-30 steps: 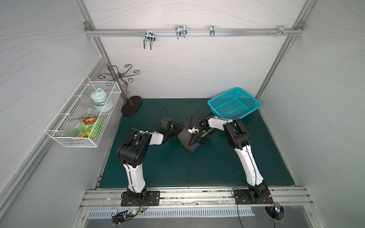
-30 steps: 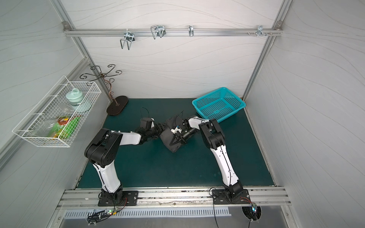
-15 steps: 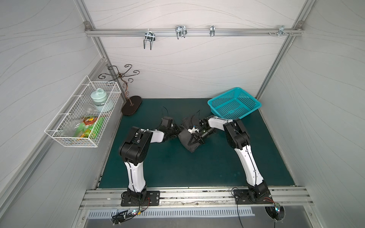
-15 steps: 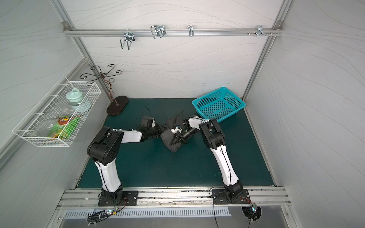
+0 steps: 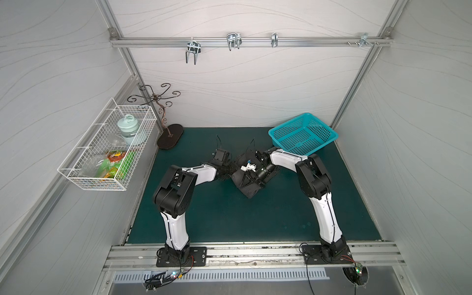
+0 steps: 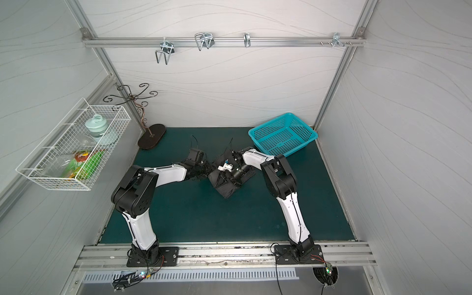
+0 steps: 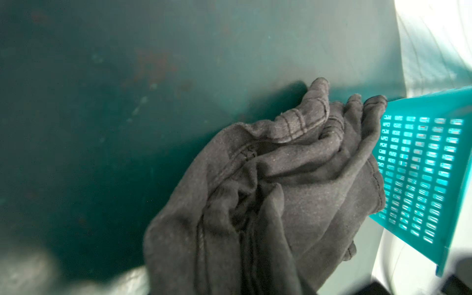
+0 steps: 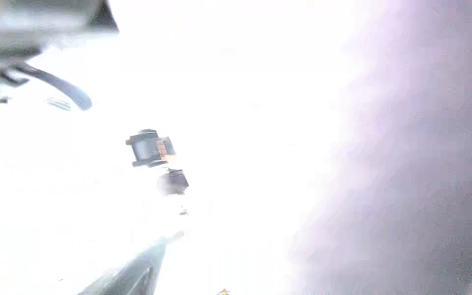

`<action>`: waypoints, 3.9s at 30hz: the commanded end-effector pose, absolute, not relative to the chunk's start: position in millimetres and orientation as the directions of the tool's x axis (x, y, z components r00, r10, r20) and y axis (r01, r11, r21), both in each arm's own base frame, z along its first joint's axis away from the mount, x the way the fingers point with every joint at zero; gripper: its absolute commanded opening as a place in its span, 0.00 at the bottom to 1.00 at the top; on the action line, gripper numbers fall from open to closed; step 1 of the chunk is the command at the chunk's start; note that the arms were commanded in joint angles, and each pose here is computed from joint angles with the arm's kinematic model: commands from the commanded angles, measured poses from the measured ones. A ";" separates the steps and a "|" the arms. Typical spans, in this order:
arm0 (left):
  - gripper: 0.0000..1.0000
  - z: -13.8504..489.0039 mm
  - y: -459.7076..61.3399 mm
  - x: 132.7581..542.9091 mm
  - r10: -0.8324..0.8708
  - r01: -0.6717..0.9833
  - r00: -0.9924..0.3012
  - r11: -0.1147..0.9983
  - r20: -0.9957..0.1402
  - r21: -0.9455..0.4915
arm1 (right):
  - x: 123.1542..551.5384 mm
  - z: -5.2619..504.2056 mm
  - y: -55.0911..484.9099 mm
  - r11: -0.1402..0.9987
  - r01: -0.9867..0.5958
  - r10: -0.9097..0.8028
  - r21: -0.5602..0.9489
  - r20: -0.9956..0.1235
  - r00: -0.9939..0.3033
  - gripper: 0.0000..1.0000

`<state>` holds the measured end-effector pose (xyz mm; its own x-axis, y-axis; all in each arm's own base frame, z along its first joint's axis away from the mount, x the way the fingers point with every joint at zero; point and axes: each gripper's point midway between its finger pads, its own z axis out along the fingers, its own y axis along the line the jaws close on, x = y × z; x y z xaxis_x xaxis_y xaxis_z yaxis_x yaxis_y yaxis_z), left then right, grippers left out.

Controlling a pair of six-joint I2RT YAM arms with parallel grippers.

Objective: Roll up the long pants
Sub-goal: Roll the long pant at the center of the board.

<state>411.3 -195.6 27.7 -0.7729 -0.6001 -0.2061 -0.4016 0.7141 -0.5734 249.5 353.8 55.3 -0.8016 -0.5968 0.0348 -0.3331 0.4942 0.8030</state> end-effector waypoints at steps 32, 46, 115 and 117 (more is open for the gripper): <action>0.06 -9.0 -177.1 358.9 -0.571 -0.540 -0.812 0.813 -0.119 -0.215 | 258.3 105.0 293.6 0.518 -0.702 -0.855 -0.489 -0.262 -0.448 0.99; 0.05 -7.9 -181.9 353.4 -0.546 -0.517 -0.830 0.829 -0.110 -0.214 | 245.9 67.6 336.2 0.492 -0.690 -0.868 -0.530 -0.243 -0.432 0.99; 0.64 72.5 -160.6 354.6 -0.506 -0.485 -0.836 0.862 -0.213 -0.147 | 261.3 -47.1 282.4 0.693 -0.720 -0.718 0.047 0.140 -0.682 0.00; 0.79 83.2 -158.5 362.9 -0.503 -0.479 -0.825 0.864 -0.258 -0.154 | 258.5 -51.0 278.7 0.707 -0.704 -0.704 0.067 0.157 -0.692 0.00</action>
<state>411.9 -166.2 60.5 -0.7331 -0.6182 -0.2835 -0.5403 0.7826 -0.3092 295.9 334.2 31.2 -0.5154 -0.8457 -0.1384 -0.8278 0.5331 -0.1750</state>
